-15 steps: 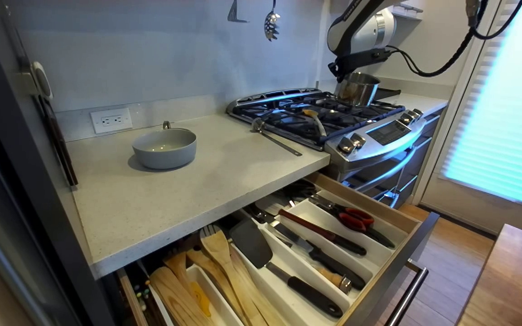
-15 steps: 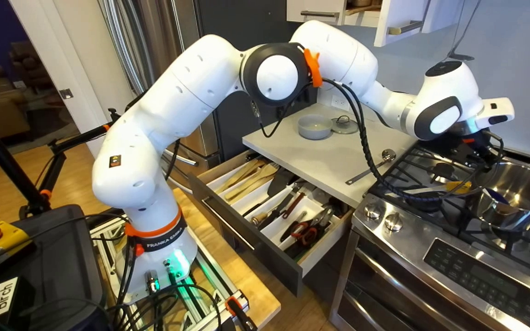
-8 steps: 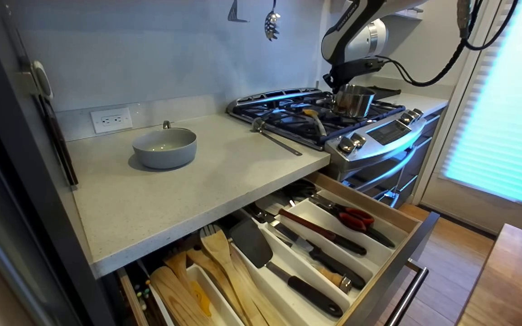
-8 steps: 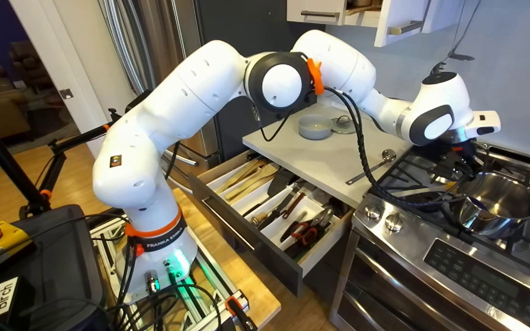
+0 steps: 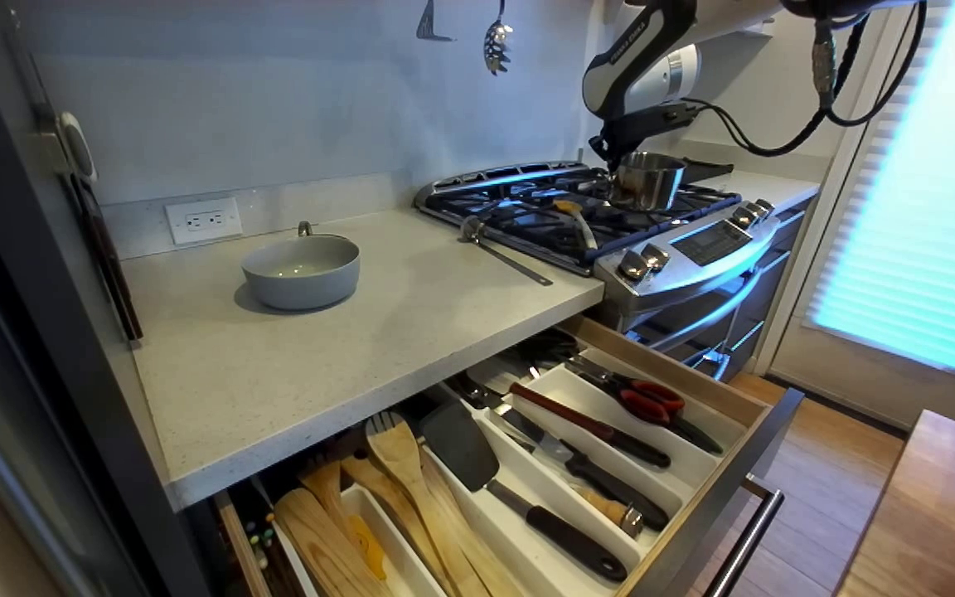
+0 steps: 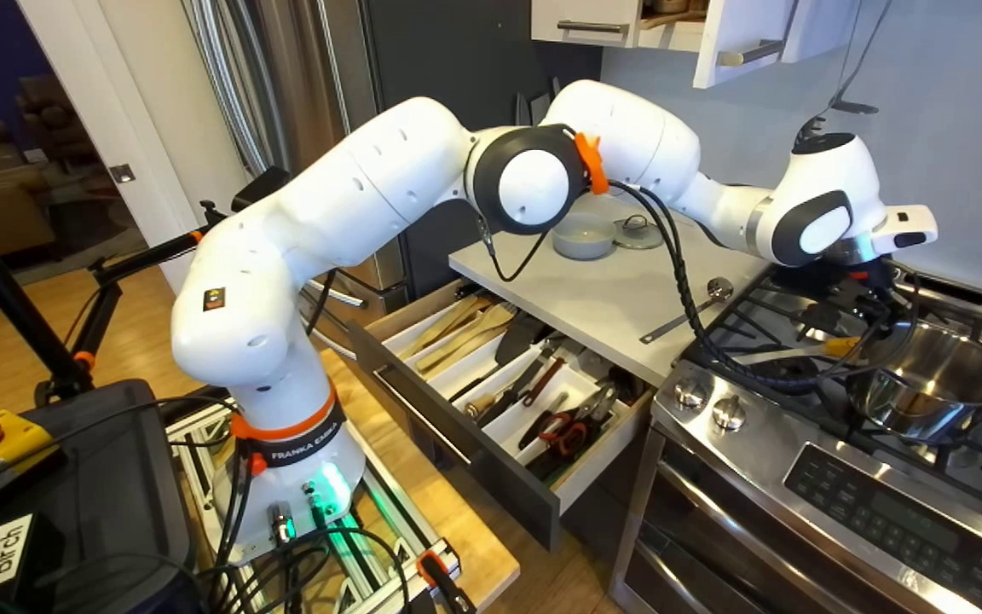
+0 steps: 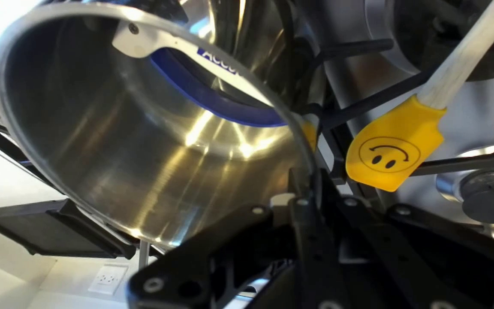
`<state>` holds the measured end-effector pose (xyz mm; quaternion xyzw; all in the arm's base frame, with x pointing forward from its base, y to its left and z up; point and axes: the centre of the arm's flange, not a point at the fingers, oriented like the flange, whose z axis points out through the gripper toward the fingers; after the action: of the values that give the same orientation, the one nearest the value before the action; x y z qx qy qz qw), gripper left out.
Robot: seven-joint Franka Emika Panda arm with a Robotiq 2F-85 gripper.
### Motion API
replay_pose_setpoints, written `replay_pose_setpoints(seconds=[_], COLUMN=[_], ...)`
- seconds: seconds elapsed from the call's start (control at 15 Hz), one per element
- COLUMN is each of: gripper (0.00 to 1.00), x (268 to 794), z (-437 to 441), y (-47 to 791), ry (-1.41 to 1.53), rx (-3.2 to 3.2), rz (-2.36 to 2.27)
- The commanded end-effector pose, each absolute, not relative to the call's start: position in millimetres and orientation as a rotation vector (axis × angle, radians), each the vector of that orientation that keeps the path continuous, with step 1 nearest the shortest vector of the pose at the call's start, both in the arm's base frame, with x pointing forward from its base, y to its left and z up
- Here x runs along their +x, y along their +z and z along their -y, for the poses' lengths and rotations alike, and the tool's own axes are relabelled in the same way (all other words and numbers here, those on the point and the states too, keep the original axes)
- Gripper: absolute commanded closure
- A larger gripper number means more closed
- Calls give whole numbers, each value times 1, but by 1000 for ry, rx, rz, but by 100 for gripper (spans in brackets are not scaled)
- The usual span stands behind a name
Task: Move the pot from the countertop to the stove
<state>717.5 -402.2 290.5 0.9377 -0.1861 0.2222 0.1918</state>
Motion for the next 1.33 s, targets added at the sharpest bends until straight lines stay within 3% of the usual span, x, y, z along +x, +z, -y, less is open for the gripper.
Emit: replay_pose_setpoints(seconds=[0.0, 0.2, 0.27, 0.33, 0.53, 0.93, 1.27], gripper=[98, 98, 69, 67, 47, 1, 0], x=[744, 747, 747, 747, 747, 705, 665], z=[409, 405, 403, 401, 399, 368, 338], y=[286, 276, 274, 277, 293, 346, 340], ry=[592, 557, 548, 556, 591, 568, 499], rx=[2600, 2611, 2619, 2615, 2609, 2573, 2719], rz=[498, 497, 495, 492, 486, 364, 267])
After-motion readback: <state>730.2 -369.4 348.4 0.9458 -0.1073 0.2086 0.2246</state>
